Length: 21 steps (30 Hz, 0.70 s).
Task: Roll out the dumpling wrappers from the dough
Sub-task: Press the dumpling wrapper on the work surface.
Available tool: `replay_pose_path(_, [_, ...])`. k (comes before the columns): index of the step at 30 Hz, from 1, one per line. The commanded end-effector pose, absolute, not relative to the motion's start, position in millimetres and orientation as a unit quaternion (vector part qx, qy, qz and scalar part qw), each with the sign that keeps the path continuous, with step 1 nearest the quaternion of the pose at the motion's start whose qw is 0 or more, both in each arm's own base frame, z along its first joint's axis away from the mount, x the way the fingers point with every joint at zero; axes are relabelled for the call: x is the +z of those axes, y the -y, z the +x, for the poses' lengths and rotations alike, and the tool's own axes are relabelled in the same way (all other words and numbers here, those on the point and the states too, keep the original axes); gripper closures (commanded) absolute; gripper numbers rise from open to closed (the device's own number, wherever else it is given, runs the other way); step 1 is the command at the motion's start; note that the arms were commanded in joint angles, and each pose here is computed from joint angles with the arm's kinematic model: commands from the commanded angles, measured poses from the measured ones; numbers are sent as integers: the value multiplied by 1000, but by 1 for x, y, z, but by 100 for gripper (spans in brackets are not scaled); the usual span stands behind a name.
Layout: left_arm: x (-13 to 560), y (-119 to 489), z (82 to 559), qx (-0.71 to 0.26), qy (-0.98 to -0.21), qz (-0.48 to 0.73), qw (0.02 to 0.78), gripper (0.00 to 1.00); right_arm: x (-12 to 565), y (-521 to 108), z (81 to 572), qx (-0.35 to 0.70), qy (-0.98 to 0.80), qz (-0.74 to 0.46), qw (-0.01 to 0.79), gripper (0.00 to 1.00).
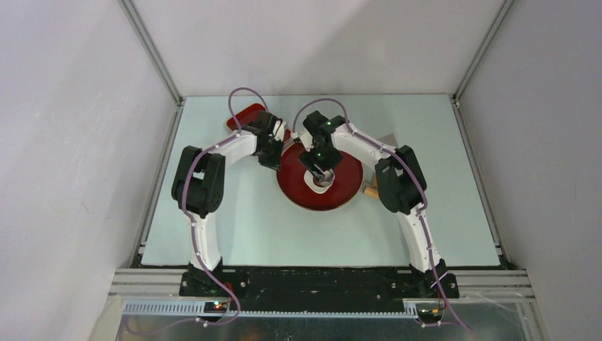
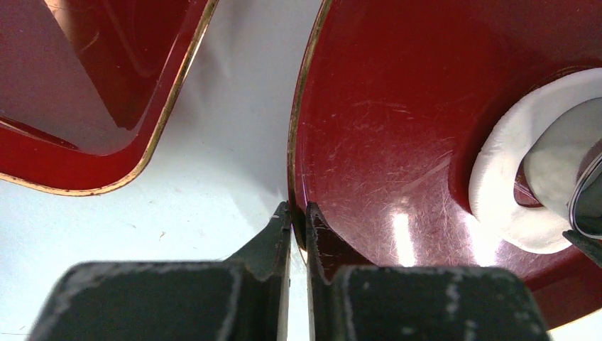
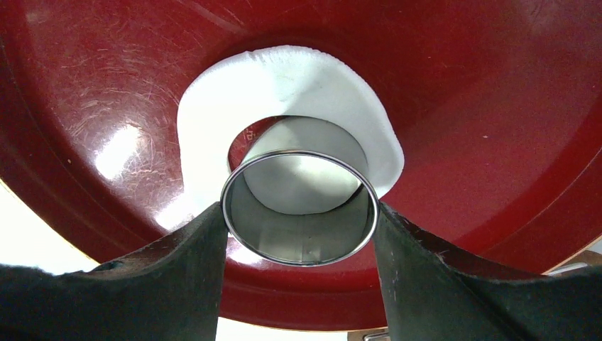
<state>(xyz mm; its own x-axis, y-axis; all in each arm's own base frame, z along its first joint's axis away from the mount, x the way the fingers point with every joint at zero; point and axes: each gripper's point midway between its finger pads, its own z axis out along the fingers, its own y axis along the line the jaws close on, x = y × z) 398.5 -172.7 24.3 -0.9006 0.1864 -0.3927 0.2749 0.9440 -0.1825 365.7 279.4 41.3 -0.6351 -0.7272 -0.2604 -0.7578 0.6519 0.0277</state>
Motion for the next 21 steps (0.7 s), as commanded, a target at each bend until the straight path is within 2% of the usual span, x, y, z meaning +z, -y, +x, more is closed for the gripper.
replay_pose_path(1, [20, 148, 406, -64, -972, 121, 191, 98, -3, -260, 337, 14, -894, -446, 29, 60])
replay_pose_path(21, [21, 149, 405, -69, -972, 122, 191, 98, 2, -296, 312, 154, -902, -402, -19, 59])
